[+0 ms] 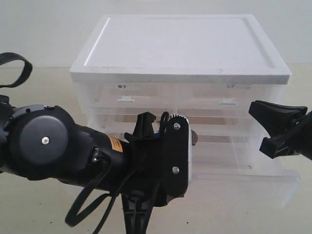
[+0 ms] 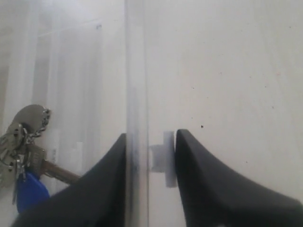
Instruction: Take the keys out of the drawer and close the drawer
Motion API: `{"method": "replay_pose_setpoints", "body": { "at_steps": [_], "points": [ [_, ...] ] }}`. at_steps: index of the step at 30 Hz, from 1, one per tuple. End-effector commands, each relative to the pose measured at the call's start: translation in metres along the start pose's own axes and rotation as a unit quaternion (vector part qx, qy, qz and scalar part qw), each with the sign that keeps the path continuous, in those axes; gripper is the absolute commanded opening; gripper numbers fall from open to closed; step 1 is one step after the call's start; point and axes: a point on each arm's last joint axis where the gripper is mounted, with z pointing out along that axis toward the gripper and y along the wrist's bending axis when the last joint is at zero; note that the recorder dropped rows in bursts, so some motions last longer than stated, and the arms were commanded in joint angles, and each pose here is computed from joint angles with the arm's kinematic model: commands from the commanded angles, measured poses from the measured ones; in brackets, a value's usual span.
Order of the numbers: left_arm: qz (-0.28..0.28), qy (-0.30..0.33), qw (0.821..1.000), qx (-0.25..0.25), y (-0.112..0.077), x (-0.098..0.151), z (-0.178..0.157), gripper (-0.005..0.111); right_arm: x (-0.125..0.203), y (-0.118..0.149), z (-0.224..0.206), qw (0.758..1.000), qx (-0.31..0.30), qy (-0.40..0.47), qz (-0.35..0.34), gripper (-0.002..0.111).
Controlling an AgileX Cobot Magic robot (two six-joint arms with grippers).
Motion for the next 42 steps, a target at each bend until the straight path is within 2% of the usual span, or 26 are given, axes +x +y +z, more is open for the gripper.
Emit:
{"method": "replay_pose_setpoints", "body": {
  "at_steps": [1,4,8,10,12,14,16,19,22,28,37,40,42],
  "points": [
    [0.001,-0.024,1.0,-0.014,0.003,-0.01,-0.02,0.047,-0.001,-0.001,0.001,1.0,0.002,-0.005,-0.002,0.0],
    [-0.019,-0.038,0.999,-0.024,0.005,-0.014,-0.031,0.058,-0.001,-0.001,0.001,1.0,0.002,-0.004,0.0,0.0],
    [-0.046,-0.056,0.996,-0.047,0.009,-0.018,-0.041,0.059,-0.001,-0.001,0.001,1.0,0.002,-0.004,0.0,0.0],
    [-0.147,-0.084,0.981,-0.092,0.018,-0.021,-0.044,0.059,-0.001,-0.001,0.001,1.0,0.001,-0.003,0.0,0.0],
    [-0.247,-0.114,0.952,-0.141,0.029,-0.021,-0.044,0.059,-0.001,-0.001,0.001,1.0,0.001,-0.003,0.0,0.0],
    [-0.291,-0.127,0.933,-0.172,0.036,-0.019,-0.04,0.06,-0.001,-0.001,0.001,1.0,0.001,-0.003,0.002,0.0],
    [-0.313,-0.122,0.925,-0.175,0.04,-0.017,-0.033,0.062,-0.001,-0.001,0.001,1.0,-0.001,-0.003,0.003,0.0],
    [-0.385,-0.106,0.901,-0.168,0.044,-0.008,-0.016,0.062,-0.001,0.0,0.001,1.0,-0.002,-0.002,0.005,0.0],
    [-0.404,-0.084,0.895,-0.172,0.049,0.002,0.001,0.062,-0.001,0.0,0.001,1.0,-0.002,-0.002,0.006,0.0],
    [-0.409,-0.065,0.892,-0.18,0.055,0.007,0.026,0.062,-0.001,0.0,0.001,1.0,-0.003,-0.003,0.007,0.0],
    [-0.411,-0.03,0.895,-0.173,0.052,0.018,0.056,0.065,-0.001,0.0,0.001,1.0,-0.002,-0.004,0.009,0.0],
    [-0.438,-0.035,0.878,-0.189,0.054,0.02,0.055,0.065,-0.001,0.0,0.001,1.0,-0.002,-0.004,0.01,0.0],
    [-0.438,-0.035,0.877,-0.195,0.055,0.021,0.056,0.065,-0.001,0.0,0.001,1.0,-0.002,-0.004,0.01,0.0]
  ]
}}
